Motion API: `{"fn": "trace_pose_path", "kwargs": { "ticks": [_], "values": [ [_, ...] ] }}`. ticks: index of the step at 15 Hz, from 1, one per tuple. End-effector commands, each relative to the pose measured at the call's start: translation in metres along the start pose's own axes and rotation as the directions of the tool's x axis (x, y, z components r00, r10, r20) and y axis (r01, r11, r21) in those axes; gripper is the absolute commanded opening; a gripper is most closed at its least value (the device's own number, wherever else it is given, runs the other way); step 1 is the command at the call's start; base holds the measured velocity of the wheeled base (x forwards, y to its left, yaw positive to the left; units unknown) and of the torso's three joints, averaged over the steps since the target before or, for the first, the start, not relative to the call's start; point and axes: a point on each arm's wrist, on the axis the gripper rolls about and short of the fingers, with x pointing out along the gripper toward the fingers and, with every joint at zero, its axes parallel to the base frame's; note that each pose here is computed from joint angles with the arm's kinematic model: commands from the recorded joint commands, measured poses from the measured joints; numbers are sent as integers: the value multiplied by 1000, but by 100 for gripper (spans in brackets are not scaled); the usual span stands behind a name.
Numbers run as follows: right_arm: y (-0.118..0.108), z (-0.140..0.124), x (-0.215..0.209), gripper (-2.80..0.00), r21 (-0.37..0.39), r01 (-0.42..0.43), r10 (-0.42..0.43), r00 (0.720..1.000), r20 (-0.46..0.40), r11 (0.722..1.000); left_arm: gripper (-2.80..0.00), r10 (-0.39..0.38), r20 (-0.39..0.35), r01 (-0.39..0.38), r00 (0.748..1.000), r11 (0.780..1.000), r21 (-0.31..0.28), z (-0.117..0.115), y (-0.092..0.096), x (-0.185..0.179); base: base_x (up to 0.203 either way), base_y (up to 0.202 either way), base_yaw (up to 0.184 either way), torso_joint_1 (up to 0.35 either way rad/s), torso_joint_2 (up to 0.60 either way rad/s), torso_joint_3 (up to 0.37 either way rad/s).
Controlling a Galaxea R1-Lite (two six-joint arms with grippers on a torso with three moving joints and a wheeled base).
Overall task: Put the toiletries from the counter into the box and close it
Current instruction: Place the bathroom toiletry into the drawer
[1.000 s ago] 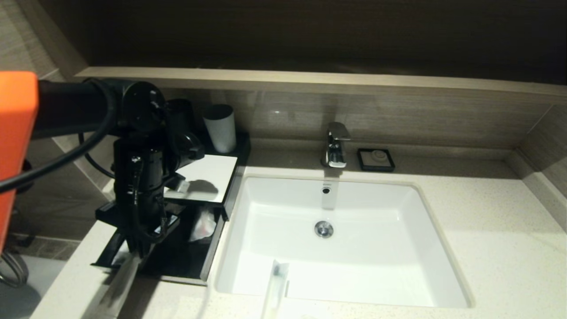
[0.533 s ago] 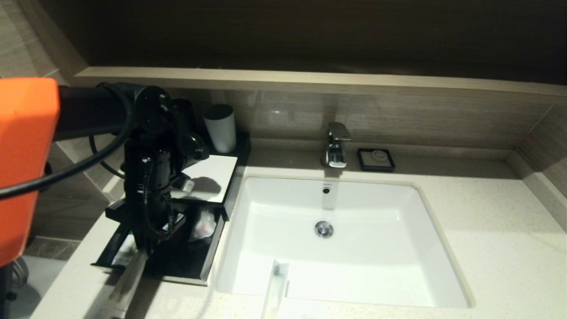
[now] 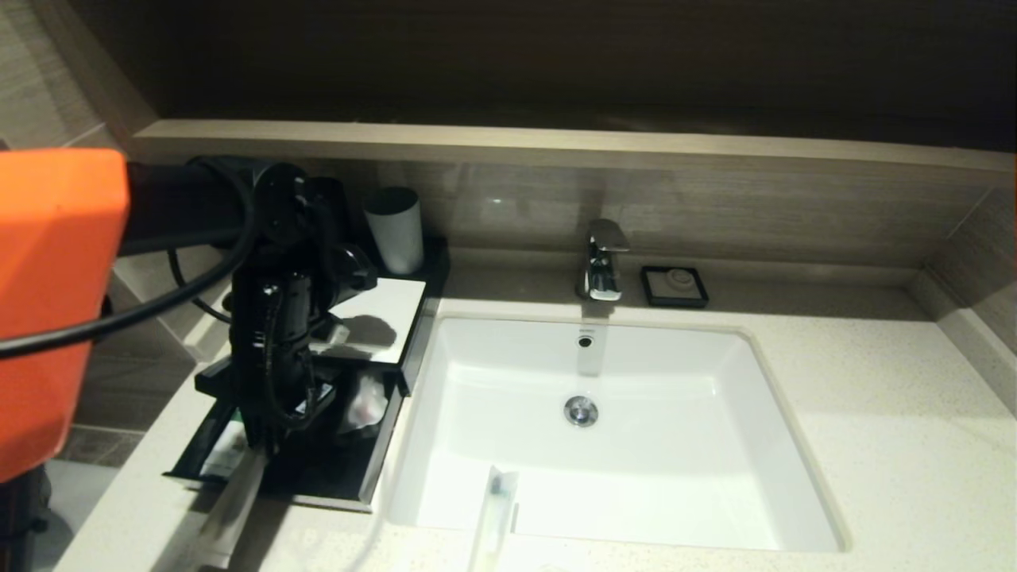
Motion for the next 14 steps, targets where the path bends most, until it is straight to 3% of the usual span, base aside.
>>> {"fn": "trace_pose_path", "kwargs": {
  "ticks": [1,14],
  "values": [
    [0,0,0,-280,0,0,0,1000,1,1000,-280,11,-18,-11,1000,1000,-1,2,1,4,0,0,0,0,0,0],
    [0,0,0,-280,0,0,0,1000,1,1000,-280,-1,-28,0,1000,999,-33,3,8,6,0,0,0,0,0,0]
  ]
}}
